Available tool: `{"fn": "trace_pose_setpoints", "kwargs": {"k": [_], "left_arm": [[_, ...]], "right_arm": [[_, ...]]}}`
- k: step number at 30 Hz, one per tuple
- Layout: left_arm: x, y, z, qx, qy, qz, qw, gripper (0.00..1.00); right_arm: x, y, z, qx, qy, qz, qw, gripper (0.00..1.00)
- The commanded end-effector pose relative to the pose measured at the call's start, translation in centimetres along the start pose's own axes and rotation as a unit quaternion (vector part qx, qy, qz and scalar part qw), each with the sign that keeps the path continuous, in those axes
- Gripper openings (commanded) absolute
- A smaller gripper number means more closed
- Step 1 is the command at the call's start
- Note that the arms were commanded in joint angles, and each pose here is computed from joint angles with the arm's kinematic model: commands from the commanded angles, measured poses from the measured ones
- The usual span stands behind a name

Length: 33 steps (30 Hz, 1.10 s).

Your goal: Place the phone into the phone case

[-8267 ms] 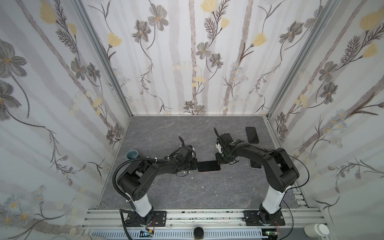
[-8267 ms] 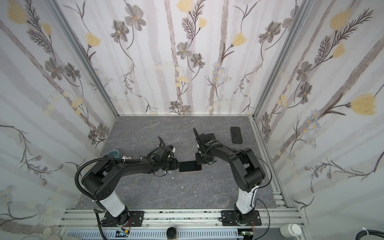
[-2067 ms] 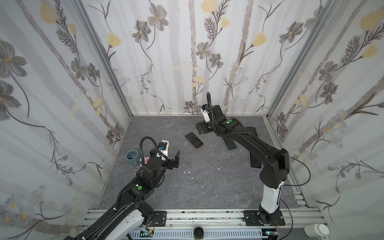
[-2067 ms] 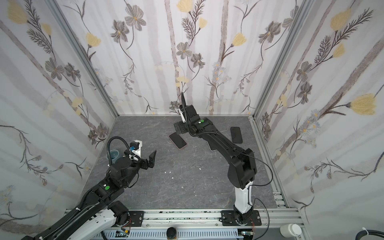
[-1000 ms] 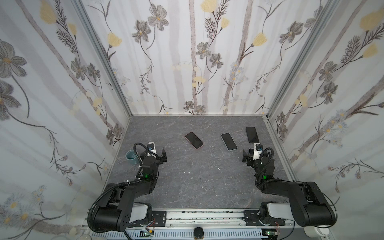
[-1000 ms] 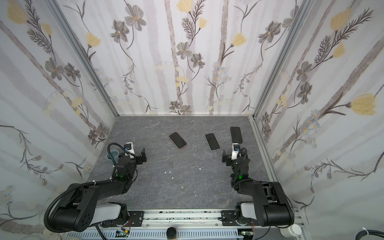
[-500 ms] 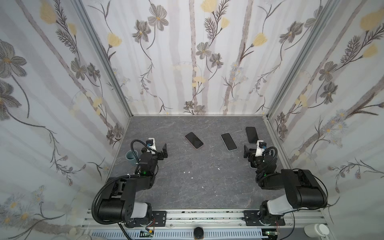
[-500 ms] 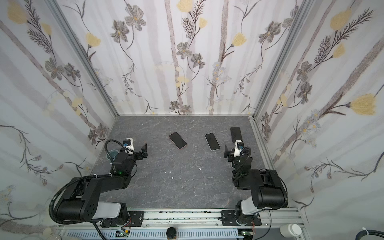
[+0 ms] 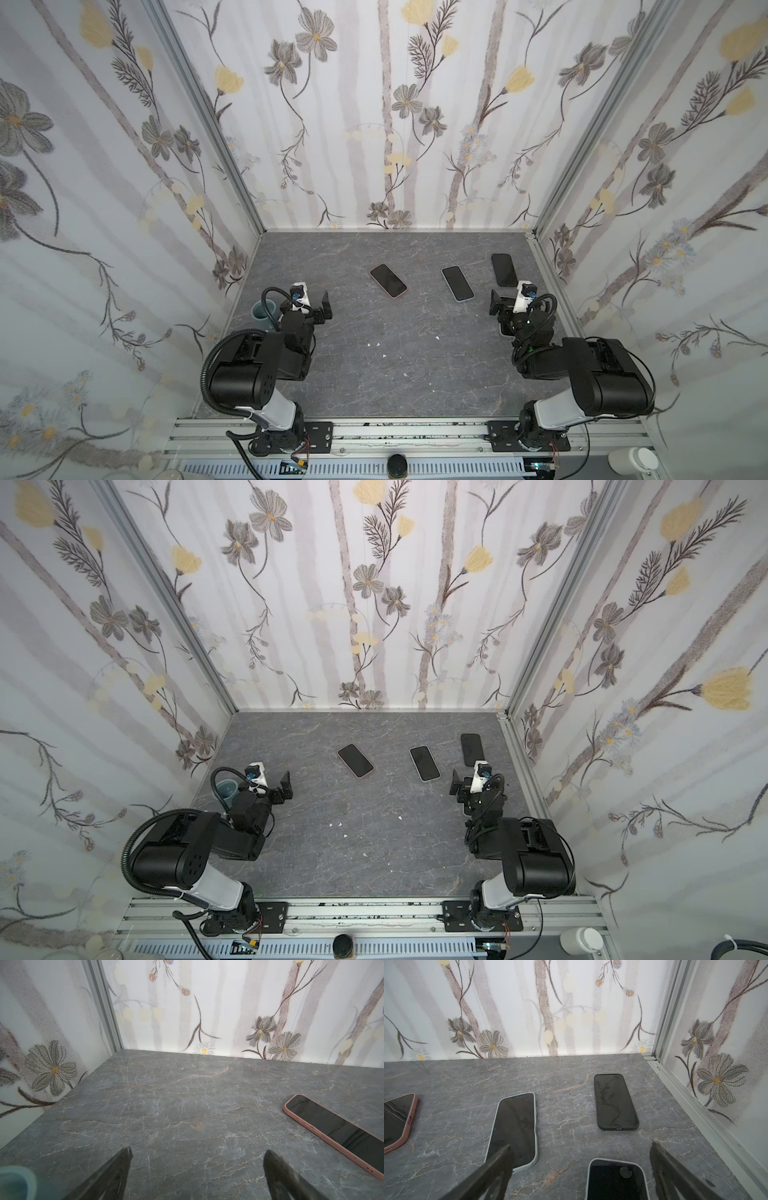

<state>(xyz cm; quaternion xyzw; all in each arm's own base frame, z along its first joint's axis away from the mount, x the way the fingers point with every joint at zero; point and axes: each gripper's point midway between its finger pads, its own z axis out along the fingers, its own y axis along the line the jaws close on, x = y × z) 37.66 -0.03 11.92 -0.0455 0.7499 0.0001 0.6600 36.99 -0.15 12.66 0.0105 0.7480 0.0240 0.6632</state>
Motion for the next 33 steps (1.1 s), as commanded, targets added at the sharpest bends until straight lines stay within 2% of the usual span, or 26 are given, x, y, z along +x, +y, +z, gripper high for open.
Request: {"fn": "trace_pose_setpoints", "kwargs": {"k": [1,6,33], "left_arm": [[-1.0,1.15,0.55,-0.022,-0.014,-0.028,0.999,1.0],[-0.94,1.24,0.6,-0.022,-0.013,-0.03,0.999,1.0],[-1.35,1.45,0.27,-0.028,-0.023,-0.034,0.999,1.0]], "right_arm": [[-0.92,-0.42,-0.08,0.014,-0.021,0.006,1.0,1.0],[-1.0,-0.97,-0.3,0.035,-0.024,0.007,0.999,1.0],[-1.02,-0.95,-0.34,0.034,-0.025,0.007,0.999,1.0]]}}
